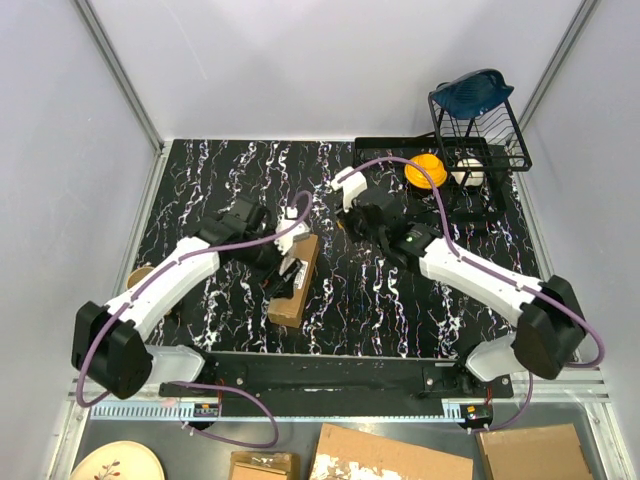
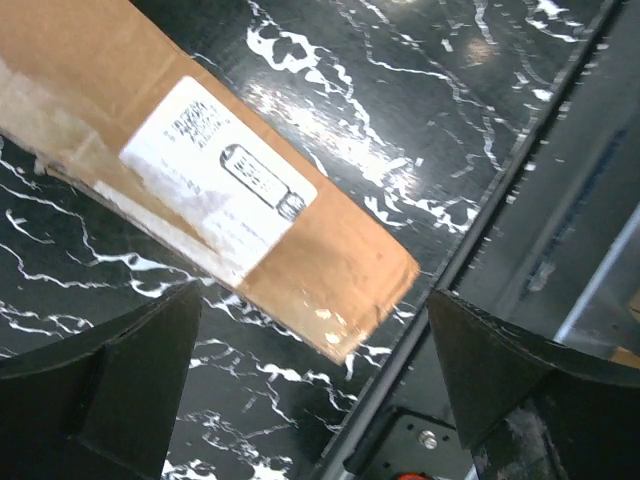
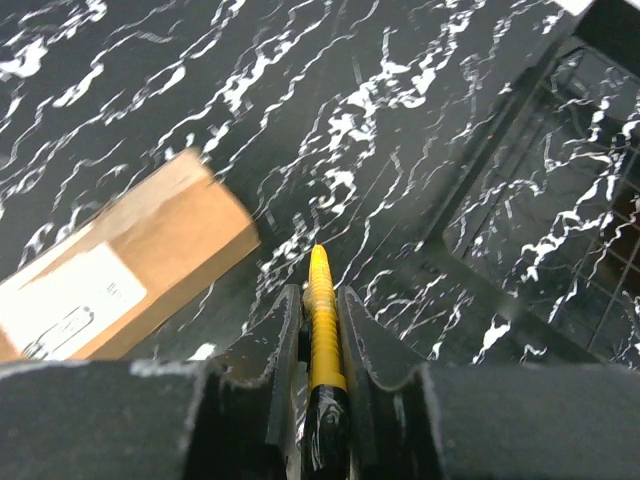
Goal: Unpack the express box
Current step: Adjust the knife.
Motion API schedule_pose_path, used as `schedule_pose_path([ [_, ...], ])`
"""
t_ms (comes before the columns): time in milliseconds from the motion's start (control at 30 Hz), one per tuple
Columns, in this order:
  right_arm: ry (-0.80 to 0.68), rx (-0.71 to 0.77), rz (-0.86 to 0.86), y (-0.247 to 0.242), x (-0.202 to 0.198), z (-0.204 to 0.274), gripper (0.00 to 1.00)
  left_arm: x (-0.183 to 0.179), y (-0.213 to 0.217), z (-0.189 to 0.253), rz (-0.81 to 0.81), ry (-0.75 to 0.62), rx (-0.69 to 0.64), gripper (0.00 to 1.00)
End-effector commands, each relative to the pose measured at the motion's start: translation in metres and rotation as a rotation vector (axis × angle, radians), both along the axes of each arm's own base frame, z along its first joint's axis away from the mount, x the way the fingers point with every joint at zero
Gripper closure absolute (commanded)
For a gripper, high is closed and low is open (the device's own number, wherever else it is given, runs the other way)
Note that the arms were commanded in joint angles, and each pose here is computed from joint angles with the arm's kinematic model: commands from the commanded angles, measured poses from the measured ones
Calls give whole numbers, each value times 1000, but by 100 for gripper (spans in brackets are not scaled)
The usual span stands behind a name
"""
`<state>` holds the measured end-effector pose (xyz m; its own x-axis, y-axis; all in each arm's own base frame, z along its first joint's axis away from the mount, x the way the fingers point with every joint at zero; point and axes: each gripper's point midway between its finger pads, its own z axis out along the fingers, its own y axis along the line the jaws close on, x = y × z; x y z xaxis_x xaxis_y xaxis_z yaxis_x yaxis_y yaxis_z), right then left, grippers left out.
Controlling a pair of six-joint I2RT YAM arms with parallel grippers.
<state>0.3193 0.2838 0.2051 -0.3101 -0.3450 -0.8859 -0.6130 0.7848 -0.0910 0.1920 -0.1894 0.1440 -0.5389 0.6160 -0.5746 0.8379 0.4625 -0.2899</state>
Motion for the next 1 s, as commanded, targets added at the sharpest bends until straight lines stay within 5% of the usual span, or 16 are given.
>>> schedule_pose_path([
  [0,-169,130,-86,11,49,39,100,40,-8,-22,49,-151,113,1],
  [167,-133,157,-78,13,46,32,100,68,-2,-33,104,-177,223,1],
  [267,-61,157,-73,10,33,22,100,70,2,0,56,-159,59,1],
  [433,105,200,-85,8,8,-13,100,76,60,35,60,-261,-8,1],
  [733,281,182,-45,35,-12,-49,100,51,69,-59,-110,-202,120,1],
  [967,292,187,-38,60,9,-56,100,52,60,-76,-155,-207,92,1],
])
